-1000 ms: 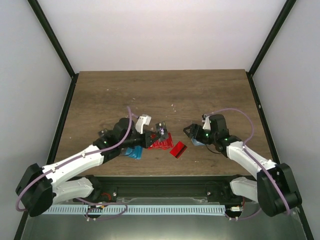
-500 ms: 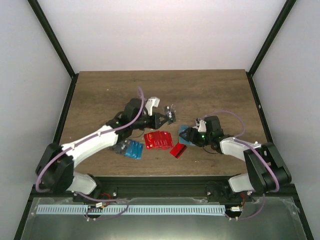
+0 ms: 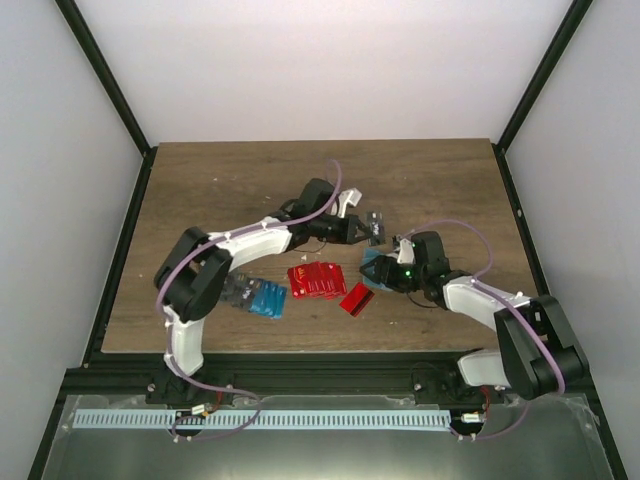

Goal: Put the credit cards into the card holder

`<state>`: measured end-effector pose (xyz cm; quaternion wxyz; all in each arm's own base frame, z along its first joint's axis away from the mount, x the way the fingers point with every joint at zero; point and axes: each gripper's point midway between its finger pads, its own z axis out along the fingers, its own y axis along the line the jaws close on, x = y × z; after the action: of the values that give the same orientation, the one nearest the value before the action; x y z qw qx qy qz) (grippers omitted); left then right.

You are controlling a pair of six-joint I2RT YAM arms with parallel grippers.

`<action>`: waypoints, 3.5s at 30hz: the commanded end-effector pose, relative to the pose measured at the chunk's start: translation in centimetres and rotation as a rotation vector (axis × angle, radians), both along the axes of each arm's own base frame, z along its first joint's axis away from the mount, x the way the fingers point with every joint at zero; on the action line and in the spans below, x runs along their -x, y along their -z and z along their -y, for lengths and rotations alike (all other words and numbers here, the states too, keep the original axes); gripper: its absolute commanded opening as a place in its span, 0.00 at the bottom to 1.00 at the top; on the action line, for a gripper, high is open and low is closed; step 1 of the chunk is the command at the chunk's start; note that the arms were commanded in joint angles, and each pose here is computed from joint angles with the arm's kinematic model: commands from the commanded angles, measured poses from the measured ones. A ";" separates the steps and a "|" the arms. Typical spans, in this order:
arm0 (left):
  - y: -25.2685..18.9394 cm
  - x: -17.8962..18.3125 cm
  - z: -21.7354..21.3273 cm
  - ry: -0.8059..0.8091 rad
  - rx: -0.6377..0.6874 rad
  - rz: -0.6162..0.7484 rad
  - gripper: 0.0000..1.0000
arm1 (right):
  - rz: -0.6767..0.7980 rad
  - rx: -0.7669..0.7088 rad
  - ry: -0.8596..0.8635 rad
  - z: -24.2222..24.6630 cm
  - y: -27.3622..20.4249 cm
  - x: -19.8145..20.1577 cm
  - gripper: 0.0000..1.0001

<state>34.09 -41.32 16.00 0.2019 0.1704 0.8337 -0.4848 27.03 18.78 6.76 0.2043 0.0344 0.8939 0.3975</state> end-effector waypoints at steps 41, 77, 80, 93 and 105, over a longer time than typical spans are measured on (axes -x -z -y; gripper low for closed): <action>10.5 2.6 4.9 0.166 -0.048 -0.063 0.04 | 0.033 0.353 0.382 10.4 -3.4 -1.9 0.77; 9.7 3.2 0.1 0.046 -0.233 -0.005 0.04 | -0.135 0.345 0.400 11.1 2.8 -0.2 0.54; 8.4 3.5 -0.3 0.042 -0.217 0.003 0.04 | -0.101 0.310 0.379 10.4 1.3 -0.6 0.54; 7.7 6.0 -2.8 0.056 -0.254 -0.005 0.04 | 0.010 0.107 0.207 6.0 -2.2 -1.3 0.57; 10.9 6.9 -5.5 0.018 -0.355 -0.018 0.04 | -0.014 0.043 0.123 4.1 -0.9 -1.9 0.57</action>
<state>26.97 -36.37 4.85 0.1420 0.2000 0.9047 -0.3482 27.77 13.39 6.13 0.2073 0.1180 0.9117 0.3346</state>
